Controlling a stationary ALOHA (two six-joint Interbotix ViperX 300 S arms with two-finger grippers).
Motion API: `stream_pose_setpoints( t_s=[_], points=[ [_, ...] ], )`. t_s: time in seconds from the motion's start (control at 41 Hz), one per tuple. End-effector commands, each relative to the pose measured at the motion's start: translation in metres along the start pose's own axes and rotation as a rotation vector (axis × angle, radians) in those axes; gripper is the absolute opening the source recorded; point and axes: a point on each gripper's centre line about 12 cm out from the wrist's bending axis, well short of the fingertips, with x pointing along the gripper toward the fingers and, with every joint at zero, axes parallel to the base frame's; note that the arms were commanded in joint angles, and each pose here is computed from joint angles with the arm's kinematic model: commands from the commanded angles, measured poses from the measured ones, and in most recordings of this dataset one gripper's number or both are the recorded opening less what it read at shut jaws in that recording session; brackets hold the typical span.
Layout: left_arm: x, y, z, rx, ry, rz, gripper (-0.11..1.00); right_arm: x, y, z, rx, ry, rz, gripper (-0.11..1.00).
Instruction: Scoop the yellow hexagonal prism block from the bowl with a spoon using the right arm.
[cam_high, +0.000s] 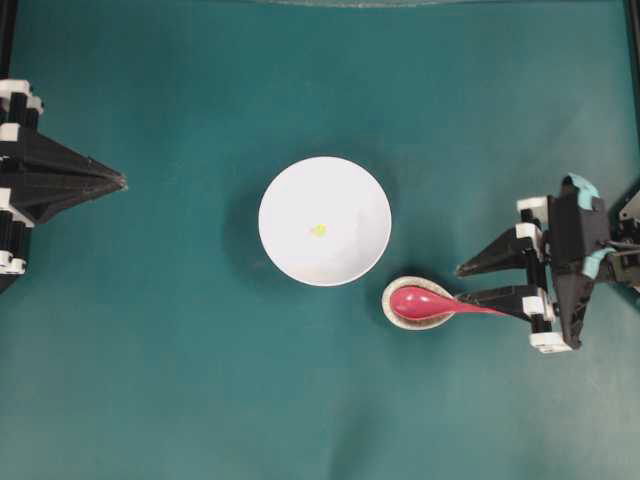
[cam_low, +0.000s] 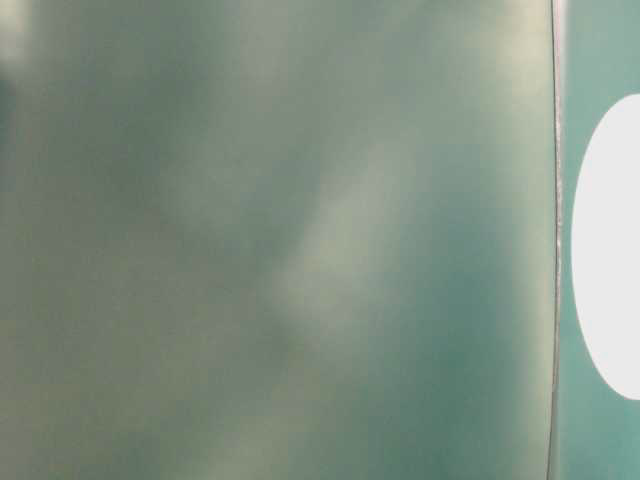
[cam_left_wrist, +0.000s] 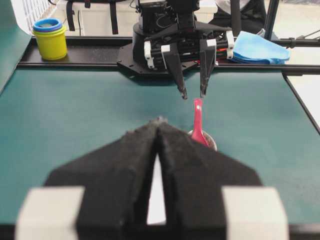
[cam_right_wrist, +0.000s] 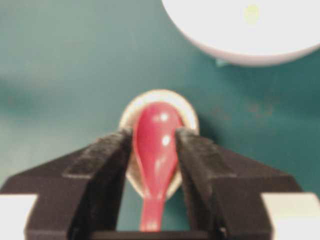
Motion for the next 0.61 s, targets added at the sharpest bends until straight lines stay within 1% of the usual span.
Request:
stream_pose_setpoints(
  t_s=[0.0,0.146,0.439,0.585],
  points=[
    [0.002,0.000,0.007,0.000,-0.015,0.000,0.04,-0.002,0.004,-0.001,0.002,-0.059,0.005,0.45],
    [0.002,0.000,0.006,-0.002,-0.011,0.000,0.04,0.000,0.006,-0.016,-0.022,-0.064,-0.003,0.45],
    [0.001,0.000,0.003,0.000,0.023,0.000,0.04,0.008,0.003,-0.036,-0.101,-0.101,-0.045,0.45],
    [0.000,0.000,0.003,0.000,0.026,0.000,0.04,0.008,0.002,-0.046,-0.107,-0.110,-0.050,0.45]
  ],
)
